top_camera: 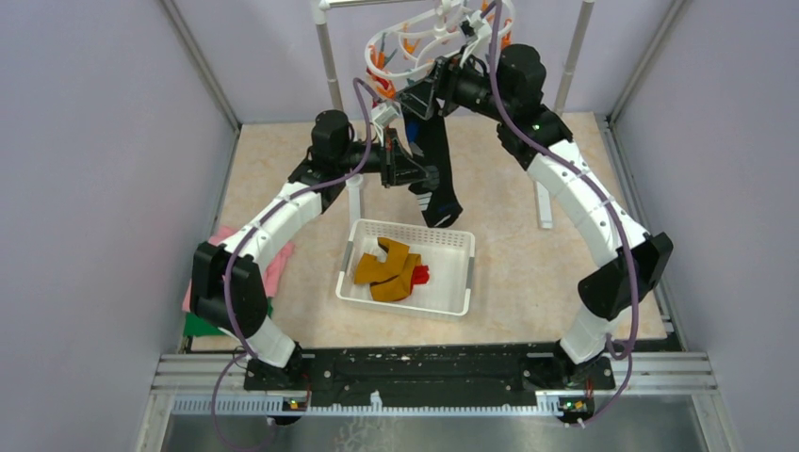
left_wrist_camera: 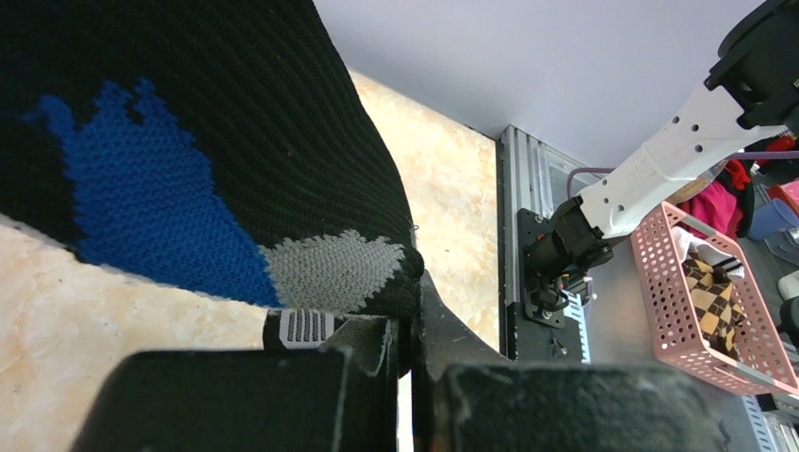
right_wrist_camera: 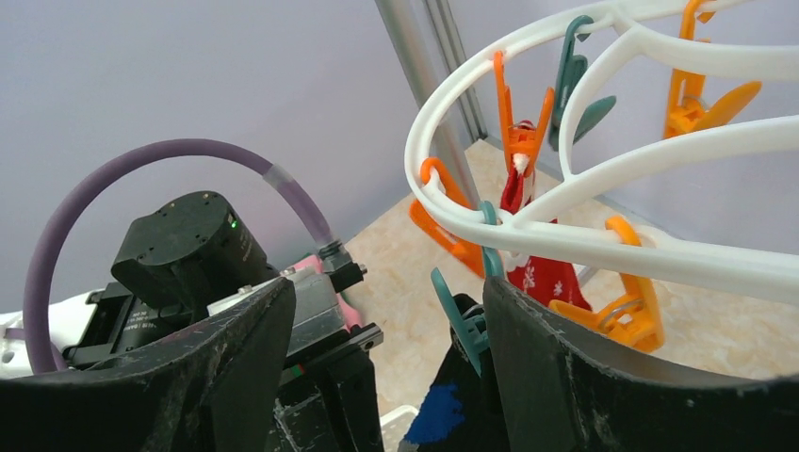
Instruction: Remove the socks clipped to the hanger
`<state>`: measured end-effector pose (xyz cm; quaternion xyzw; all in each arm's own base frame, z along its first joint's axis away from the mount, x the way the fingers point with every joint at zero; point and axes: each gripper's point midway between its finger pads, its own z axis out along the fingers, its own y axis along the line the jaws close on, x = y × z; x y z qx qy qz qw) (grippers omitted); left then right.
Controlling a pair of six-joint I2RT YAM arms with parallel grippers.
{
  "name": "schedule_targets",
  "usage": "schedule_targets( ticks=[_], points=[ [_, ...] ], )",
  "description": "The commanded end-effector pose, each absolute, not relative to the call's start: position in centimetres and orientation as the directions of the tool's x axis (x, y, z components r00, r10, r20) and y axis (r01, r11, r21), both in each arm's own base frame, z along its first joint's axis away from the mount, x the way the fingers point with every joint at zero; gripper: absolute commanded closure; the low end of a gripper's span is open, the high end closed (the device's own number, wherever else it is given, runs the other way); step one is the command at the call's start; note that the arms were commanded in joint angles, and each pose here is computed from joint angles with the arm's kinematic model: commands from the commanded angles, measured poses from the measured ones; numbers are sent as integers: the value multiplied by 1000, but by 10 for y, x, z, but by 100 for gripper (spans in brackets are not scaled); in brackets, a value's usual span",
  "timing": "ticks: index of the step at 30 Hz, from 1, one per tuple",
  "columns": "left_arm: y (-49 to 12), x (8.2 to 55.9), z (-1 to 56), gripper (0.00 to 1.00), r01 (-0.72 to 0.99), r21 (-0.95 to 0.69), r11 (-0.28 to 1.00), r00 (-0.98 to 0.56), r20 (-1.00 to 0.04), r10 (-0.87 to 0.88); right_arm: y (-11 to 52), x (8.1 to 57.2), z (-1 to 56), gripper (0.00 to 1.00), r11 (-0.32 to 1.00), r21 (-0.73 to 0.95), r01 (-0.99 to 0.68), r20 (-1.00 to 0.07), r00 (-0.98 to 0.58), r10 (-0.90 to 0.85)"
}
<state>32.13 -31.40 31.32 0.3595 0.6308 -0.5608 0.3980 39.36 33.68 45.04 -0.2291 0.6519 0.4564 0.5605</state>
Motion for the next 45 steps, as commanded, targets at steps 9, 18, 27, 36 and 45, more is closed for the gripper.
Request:
schedule_targets(
  ticks=[9, 18, 27, 36, 45],
  points=[
    [-312, 303, 356, 100, 944, -325, 54, -324, -946, -24, 313, 370, 496, 28, 438, 311, -843, -940, -204, 274],
    [-312, 298, 360, 100, 944, -327, 50, -326, -945, -17, 313, 371, 481, 28, 427, 335, -840, -936, -246, 252],
    [-316, 293, 365, 100, 944, -328, 36, -328, -945, -18, 321, 375, 470, 30, 402, 372, -837, -923, -286, 259],
    [-320, 288, 371, 100, 943, -332, 15, -332, -943, -19, 324, 386, 460, 31, 414, 389, -823, -916, -299, 267],
    [-320, 283, 378, 100, 940, -341, -3, -340, -940, -24, 335, 396, 459, 32, 381, 407, -831, -907, -317, 277]
  ],
)
